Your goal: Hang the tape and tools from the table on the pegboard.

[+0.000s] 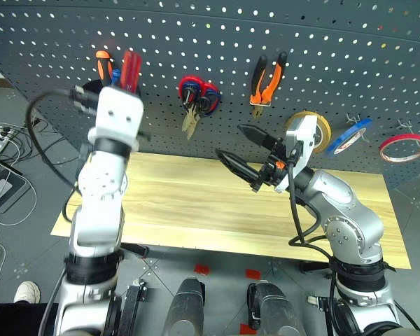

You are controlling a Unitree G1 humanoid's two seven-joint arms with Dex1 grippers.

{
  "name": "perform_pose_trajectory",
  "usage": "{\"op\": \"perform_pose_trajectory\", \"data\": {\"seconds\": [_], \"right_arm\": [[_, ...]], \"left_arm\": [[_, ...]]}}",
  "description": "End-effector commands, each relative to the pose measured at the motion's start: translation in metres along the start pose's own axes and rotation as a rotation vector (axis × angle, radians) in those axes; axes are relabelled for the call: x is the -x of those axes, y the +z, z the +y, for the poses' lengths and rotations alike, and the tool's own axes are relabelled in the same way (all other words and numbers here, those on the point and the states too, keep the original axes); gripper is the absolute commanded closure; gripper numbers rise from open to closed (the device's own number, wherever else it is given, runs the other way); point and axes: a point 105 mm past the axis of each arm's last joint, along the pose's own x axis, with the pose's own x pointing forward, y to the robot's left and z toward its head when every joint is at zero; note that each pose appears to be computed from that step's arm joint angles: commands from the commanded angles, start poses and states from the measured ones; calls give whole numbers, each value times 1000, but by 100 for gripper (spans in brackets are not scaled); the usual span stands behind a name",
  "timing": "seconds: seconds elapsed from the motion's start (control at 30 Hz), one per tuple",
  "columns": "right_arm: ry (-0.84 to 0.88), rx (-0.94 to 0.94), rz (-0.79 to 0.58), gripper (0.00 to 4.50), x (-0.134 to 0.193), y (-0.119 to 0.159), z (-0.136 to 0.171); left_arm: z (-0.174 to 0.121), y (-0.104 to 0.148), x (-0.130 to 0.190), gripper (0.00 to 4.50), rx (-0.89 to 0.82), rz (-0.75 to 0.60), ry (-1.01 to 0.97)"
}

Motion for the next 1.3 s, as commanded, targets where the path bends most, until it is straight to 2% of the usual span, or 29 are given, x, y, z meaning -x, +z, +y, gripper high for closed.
{"op": "perform_pose_trajectory", "data": {"seconds": [0.03, 0.2, 0.63, 0.93, 1.17, 1.3], "right_arm": [[-9, 30, -49, 0, -5, 11, 1], [-28, 25, -53, 0, -8, 9, -3], [-56, 30, -34, 0, -6, 6, -8], [-56, 35, -21, 0, -5, 2, -9], [-66, 40, -18, 0, -5, 1, -10], [-71, 42, -14, 0, -4, 0, -10]], "left_arm": [[14, 17, -21, 356, 21, -91, 58], [24, 34, -45, 356, 49, -162, 99], [57, 24, -53, 356, 58, -145, 194], [52, 38, -63, 356, 118, -178, 161], [33, 42, -61, 356, 176, -180, 95], [44, 44, -59, 356, 182, -169, 132]]}}
